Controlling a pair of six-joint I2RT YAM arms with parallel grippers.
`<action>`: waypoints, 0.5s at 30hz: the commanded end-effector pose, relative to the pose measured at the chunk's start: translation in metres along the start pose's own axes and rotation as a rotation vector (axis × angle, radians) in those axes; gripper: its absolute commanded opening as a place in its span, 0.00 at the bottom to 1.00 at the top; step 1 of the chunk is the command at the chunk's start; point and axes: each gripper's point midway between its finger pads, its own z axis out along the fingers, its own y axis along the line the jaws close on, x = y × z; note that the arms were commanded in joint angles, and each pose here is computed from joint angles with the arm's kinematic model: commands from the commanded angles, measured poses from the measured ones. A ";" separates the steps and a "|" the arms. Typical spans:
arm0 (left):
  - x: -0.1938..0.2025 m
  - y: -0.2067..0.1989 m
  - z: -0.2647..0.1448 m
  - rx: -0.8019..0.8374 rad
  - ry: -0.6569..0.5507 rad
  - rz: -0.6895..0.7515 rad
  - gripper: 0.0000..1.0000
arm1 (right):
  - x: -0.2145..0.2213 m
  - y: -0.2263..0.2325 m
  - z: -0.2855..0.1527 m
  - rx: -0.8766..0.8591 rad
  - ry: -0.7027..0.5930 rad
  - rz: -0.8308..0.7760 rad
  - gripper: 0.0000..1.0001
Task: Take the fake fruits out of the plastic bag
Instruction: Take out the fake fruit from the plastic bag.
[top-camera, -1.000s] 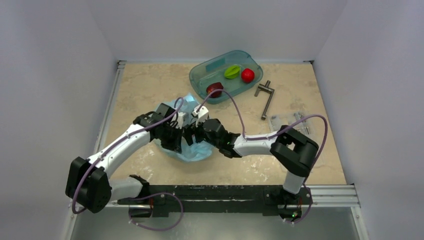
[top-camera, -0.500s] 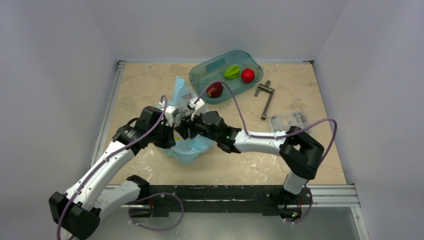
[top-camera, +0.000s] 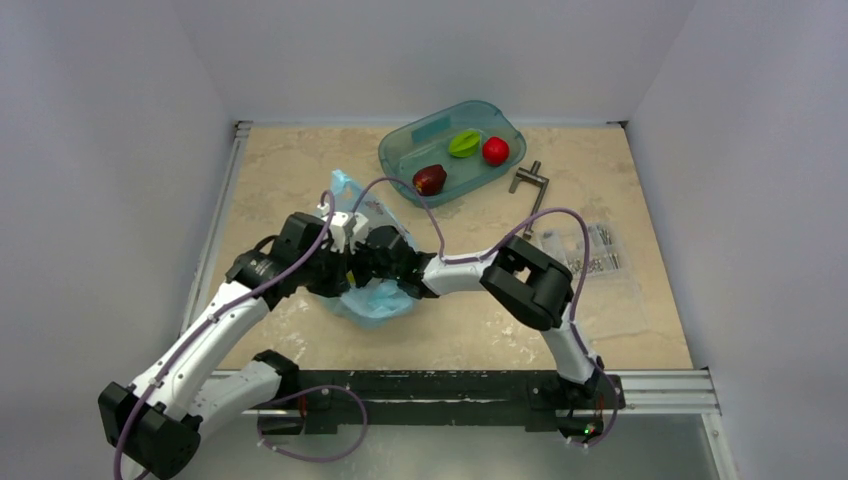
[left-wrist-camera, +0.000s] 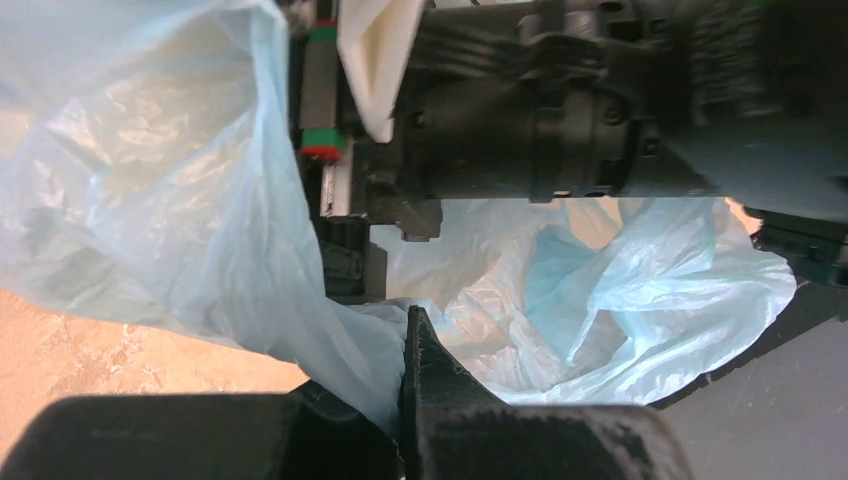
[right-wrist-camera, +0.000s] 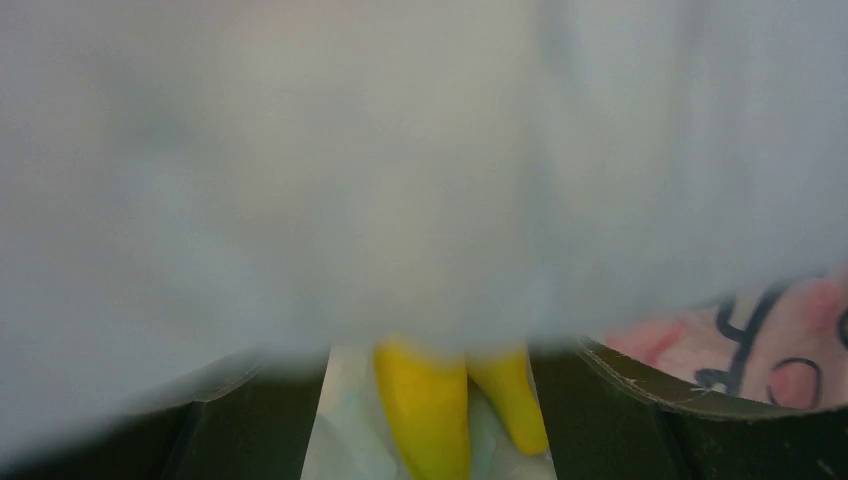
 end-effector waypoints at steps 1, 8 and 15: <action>-0.008 -0.006 0.000 0.024 -0.017 0.011 0.00 | -0.013 0.016 0.014 -0.087 -0.030 -0.040 0.74; -0.009 -0.004 0.000 0.015 -0.021 0.009 0.00 | -0.001 0.006 0.028 -0.055 -0.008 -0.019 0.61; -0.007 0.007 0.001 -0.054 -0.010 -0.008 0.00 | -0.053 0.014 0.000 -0.013 -0.102 -0.022 0.24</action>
